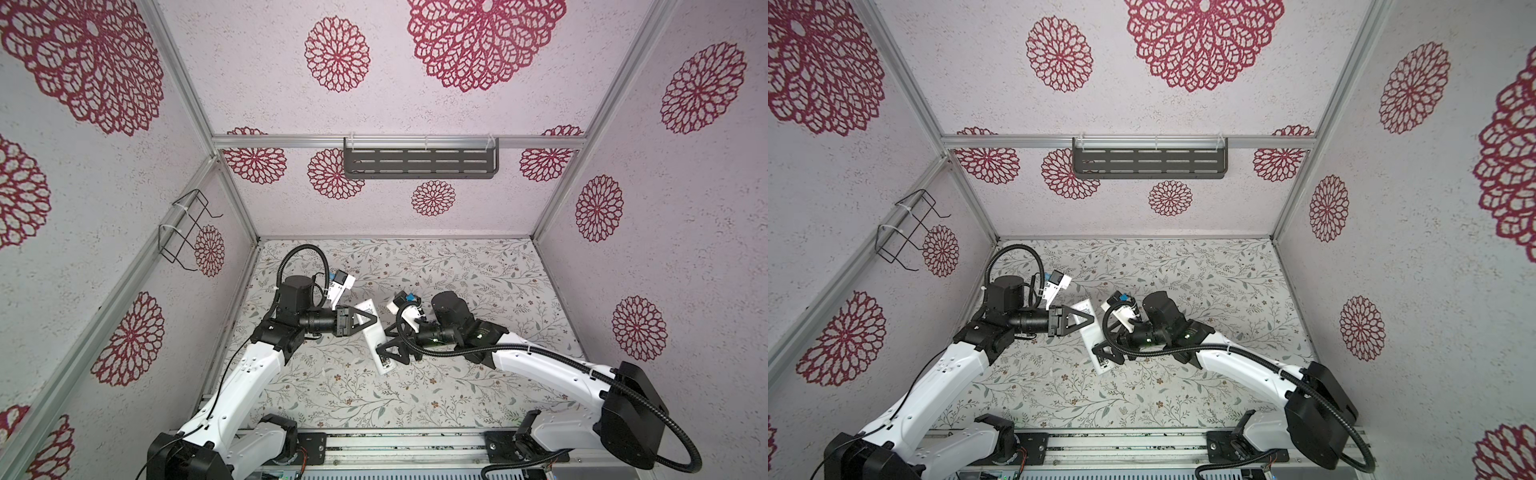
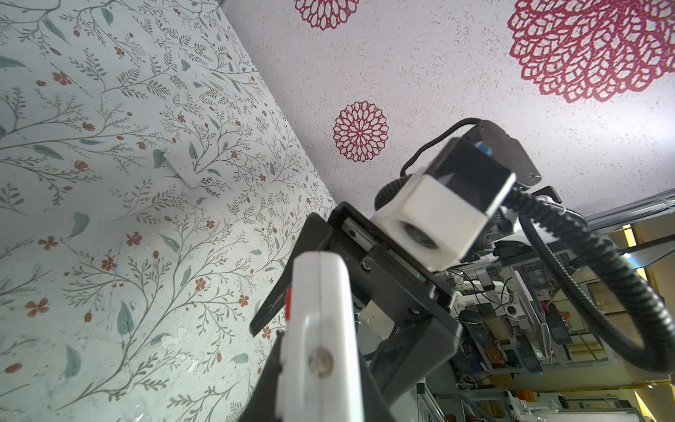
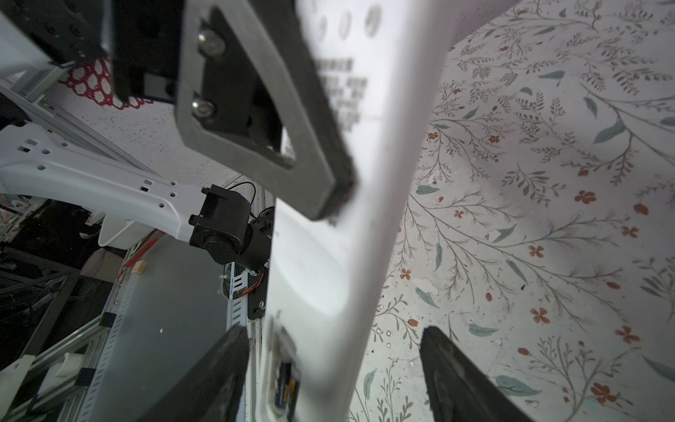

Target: Load the batteries into the remote control

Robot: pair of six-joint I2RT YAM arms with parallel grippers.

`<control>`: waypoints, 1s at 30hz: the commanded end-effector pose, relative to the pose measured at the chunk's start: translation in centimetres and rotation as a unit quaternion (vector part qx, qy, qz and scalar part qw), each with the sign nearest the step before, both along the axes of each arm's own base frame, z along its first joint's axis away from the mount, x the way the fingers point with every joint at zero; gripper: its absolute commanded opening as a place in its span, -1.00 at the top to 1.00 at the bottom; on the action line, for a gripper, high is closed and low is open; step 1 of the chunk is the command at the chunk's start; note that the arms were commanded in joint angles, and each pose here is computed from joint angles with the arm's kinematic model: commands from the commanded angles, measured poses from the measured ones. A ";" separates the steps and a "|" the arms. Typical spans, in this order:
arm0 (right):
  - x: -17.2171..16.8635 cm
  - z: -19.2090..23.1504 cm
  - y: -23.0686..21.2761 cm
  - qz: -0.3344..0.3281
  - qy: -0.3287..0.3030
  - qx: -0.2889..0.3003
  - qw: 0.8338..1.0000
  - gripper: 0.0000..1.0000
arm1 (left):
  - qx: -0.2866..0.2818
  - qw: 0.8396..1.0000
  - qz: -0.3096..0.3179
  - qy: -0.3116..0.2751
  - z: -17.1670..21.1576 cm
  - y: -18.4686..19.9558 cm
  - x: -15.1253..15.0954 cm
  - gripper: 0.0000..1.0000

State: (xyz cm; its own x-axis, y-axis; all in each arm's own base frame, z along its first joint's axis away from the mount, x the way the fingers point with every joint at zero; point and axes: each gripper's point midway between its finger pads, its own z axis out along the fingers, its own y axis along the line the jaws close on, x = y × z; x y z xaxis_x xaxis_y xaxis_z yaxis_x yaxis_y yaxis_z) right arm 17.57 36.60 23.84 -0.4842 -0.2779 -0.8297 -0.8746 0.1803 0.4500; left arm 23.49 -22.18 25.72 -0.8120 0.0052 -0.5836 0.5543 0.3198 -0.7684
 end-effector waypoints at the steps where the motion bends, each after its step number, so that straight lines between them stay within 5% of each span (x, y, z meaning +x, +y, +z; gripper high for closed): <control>1: -0.6 5.0 -0.6 0.010 -0.041 0.067 0.997 -0.66 | 0.000 1.000 0.003 -0.027 1.2 0.2 0.5 1.00; 5: 0.5 5.6 -1.7 -0.024 -0.051 0.066 0.996 -0.74 | 0.006 0.999 0.024 -0.025 1.0 0.9 1.3 1.00; 9: 5.5 4.0 -4.5 -0.148 -0.036 0.028 0.988 -0.76 | 0.004 0.999 0.045 -0.018 0.9 1.6 2.2 1.00; 12: 9.9 1.4 -7.8 -0.268 -0.011 -0.026 0.963 -0.77 | 0.001 0.998 0.061 -0.014 0.8 1.9 2.8 1.00; 16: 14.1 -4.2 -13.1 -0.409 0.015 -0.187 0.893 -0.76 | 0.015 0.994 0.105 0.001 -0.4 3.2 4.3 1.00; 21: 15.6 -9.0 -17.4 -0.469 0.030 -0.320 0.823 -0.73 | 0.012 0.990 0.138 0.018 -1.0 4.6 5.4 1.00; 30: 17.3 -14.1 -19.4 -0.474 0.052 -0.402 0.782 -0.66 | 0.000 0.986 0.169 0.015 -1.0 5.5 5.7 1.00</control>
